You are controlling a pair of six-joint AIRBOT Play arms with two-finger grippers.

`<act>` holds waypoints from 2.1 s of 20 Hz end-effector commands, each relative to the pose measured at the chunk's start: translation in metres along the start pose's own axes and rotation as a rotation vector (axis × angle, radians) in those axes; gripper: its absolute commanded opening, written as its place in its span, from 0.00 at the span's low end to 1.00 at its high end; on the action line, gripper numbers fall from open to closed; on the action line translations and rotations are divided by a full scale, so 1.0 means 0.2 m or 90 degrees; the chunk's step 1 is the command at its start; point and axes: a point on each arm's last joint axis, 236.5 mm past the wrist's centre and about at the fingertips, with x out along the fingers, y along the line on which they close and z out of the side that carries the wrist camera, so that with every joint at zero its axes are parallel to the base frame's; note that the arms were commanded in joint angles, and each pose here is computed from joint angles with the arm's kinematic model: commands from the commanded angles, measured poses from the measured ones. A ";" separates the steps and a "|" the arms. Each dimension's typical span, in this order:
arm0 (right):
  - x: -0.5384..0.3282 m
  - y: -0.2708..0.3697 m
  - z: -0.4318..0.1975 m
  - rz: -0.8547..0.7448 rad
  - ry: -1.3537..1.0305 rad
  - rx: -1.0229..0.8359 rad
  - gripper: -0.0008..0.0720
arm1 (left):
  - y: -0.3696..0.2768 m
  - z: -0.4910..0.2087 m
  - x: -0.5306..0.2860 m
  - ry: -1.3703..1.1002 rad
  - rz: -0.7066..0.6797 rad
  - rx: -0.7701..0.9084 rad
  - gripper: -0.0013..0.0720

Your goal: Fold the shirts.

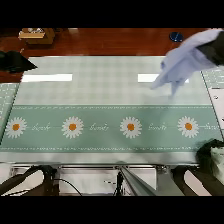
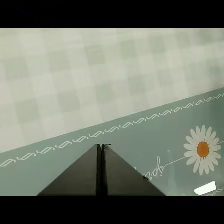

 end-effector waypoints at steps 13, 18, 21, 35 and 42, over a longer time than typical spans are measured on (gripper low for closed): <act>-1.23 -1.10 -0.56 -0.698 0.296 0.161 0.04 | 0.06 -0.02 0.09 0.027 -0.006 -0.001 0.05; -1.51 -1.22 -0.82 -0.868 0.368 0.216 0.04 | 0.13 -0.03 0.15 0.044 -0.002 0.007 0.05; -1.68 -1.25 -1.10 -0.932 0.409 0.336 0.04 | 0.18 -0.01 0.18 0.038 0.016 0.008 0.05; -1.92 -1.45 -1.64 -1.018 0.490 0.490 0.04 | 0.40 0.08 0.13 -0.019 0.105 0.001 0.05; -2.01 -1.46 -1.69 -1.058 0.497 0.495 0.04 | 0.45 0.06 0.12 -0.007 0.135 0.008 0.05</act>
